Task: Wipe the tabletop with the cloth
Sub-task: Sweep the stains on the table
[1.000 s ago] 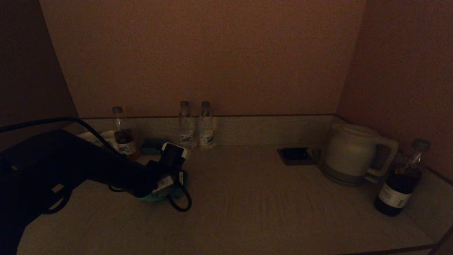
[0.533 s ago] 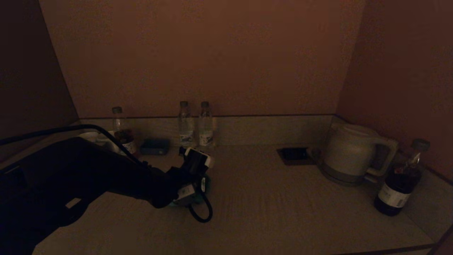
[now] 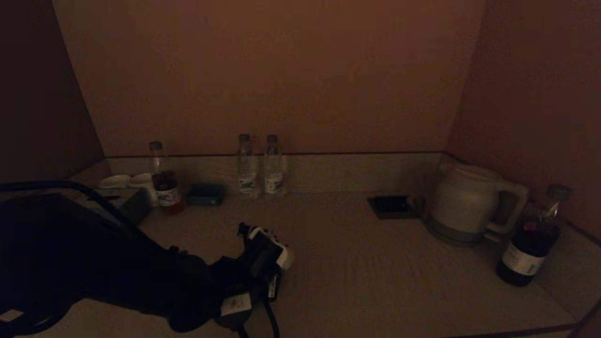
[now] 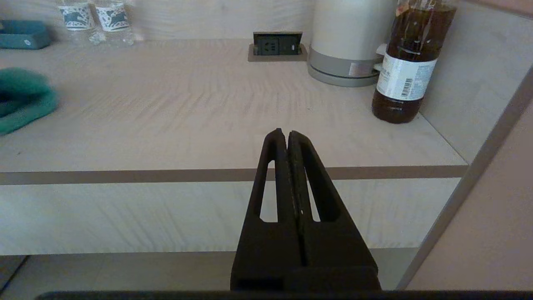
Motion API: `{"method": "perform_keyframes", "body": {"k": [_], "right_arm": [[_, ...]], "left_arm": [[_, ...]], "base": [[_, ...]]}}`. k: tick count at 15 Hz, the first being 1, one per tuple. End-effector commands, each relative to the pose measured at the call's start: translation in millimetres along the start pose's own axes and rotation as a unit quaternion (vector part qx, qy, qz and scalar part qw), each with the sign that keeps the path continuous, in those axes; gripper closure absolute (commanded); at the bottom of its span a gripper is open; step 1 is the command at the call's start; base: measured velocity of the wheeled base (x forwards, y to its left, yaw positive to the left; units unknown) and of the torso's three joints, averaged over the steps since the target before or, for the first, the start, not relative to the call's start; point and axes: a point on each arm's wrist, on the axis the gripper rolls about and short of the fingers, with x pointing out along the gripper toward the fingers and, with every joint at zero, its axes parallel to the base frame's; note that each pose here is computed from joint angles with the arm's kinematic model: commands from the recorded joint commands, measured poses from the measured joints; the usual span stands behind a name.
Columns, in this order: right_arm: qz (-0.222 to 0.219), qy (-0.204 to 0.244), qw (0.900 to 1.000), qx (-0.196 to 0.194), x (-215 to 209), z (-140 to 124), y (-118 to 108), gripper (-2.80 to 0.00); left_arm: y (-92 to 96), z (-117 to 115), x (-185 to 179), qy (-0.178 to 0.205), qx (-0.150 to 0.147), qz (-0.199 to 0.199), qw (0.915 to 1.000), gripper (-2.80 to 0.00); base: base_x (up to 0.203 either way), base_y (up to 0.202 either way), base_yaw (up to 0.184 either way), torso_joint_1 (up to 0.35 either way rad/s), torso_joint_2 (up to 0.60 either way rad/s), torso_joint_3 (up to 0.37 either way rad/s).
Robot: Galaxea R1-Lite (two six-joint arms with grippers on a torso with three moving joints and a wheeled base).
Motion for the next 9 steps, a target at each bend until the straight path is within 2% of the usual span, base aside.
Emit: {"method": "perform_keyframes", "body": {"k": [1, 4, 6, 8, 9], "right_arm": [[0.0, 0.001, 1.0, 0.0, 0, 0, 0, 0.0], [0.0, 0.001, 1.0, 0.0, 0, 0, 0, 0.0], [0.0, 0.001, 1.0, 0.0, 0, 0, 0, 0.0], [0.0, 0.001, 1.0, 0.0, 0, 0, 0, 0.0], [0.0, 0.001, 1.0, 0.0, 0, 0, 0, 0.0]], "left_arm": [[21.4, -3, -39, -0.008, -0.009, -0.009, 0.9999, 0.0], [57.8, -30, -70, 0.012, -0.02, 0.005, 0.9997, 0.0], [81.9, -36, -67, 0.025, -0.044, 0.036, 0.9981, 0.0], [88.1, -38, -65, 0.029, -0.048, 0.048, 0.9973, 0.0], [104.0, -41, -59, 0.04, -0.06, 0.076, 0.9945, 0.0]], "base": [[0.0, 0.0, 0.0, 0.0, 0.0, 0.0], [0.0, 0.0, 0.0, 0.0, 0.0, 0.0], [0.0, 0.0, 0.0, 0.0, 0.0, 0.0], [0.0, 0.0, 0.0, 0.0, 0.0, 0.0], [0.0, 0.0, 0.0, 0.0, 0.0, 0.0]]}}
